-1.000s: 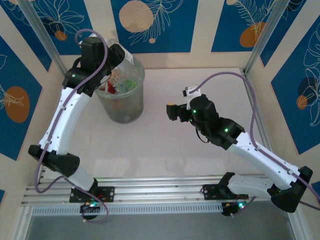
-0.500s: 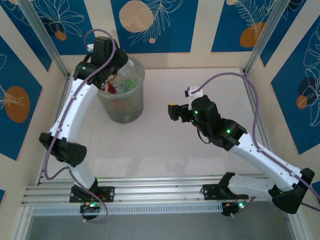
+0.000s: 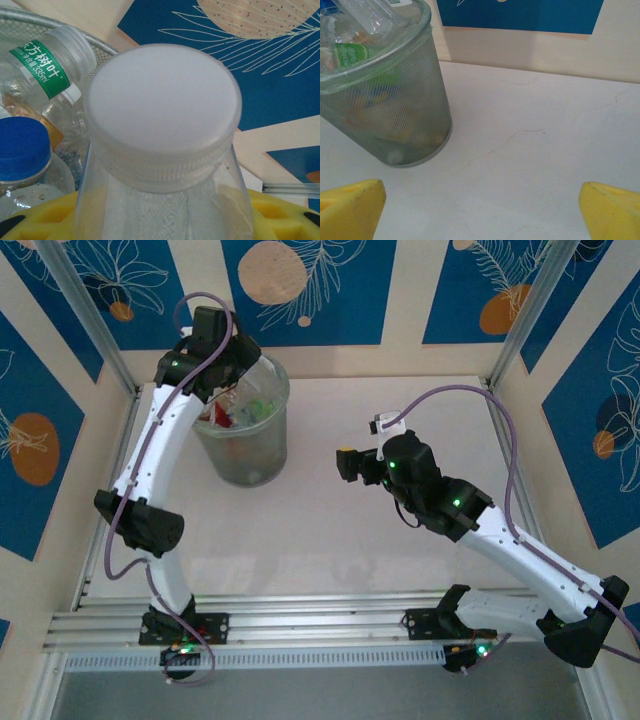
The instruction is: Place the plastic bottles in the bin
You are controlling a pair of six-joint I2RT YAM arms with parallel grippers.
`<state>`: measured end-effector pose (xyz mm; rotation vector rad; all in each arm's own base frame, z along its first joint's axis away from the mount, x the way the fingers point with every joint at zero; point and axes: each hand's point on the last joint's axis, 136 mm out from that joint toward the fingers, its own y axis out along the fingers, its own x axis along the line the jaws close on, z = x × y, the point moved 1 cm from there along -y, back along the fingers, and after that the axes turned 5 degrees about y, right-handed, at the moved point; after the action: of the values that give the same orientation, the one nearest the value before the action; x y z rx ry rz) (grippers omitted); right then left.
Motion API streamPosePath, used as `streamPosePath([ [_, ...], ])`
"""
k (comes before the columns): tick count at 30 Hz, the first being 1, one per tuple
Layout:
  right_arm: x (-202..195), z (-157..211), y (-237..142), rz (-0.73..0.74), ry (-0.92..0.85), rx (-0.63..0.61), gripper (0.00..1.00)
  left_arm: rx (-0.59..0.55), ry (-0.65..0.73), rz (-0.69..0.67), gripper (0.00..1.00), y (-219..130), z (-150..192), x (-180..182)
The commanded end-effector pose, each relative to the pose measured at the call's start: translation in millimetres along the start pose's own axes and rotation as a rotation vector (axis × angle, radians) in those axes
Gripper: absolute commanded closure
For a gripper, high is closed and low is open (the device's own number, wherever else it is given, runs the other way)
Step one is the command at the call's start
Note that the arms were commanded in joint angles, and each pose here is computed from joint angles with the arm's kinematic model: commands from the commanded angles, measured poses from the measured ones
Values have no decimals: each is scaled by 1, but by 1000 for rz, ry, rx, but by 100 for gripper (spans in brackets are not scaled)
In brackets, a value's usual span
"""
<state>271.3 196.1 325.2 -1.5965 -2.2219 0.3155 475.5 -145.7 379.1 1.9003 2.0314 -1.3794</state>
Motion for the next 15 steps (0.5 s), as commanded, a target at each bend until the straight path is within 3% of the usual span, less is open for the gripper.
streamPosePath([
  [1,-3,2,0,17,20,-7,1,47,-33,-13,44,-1,1,9],
  [5,-1,2,2,11,23,-2,1,48,-37,-11,19,0,-2,11],
  [15,2,2,4,10,17,5,1,-13,-36,-11,18,-13,-19,14],
])
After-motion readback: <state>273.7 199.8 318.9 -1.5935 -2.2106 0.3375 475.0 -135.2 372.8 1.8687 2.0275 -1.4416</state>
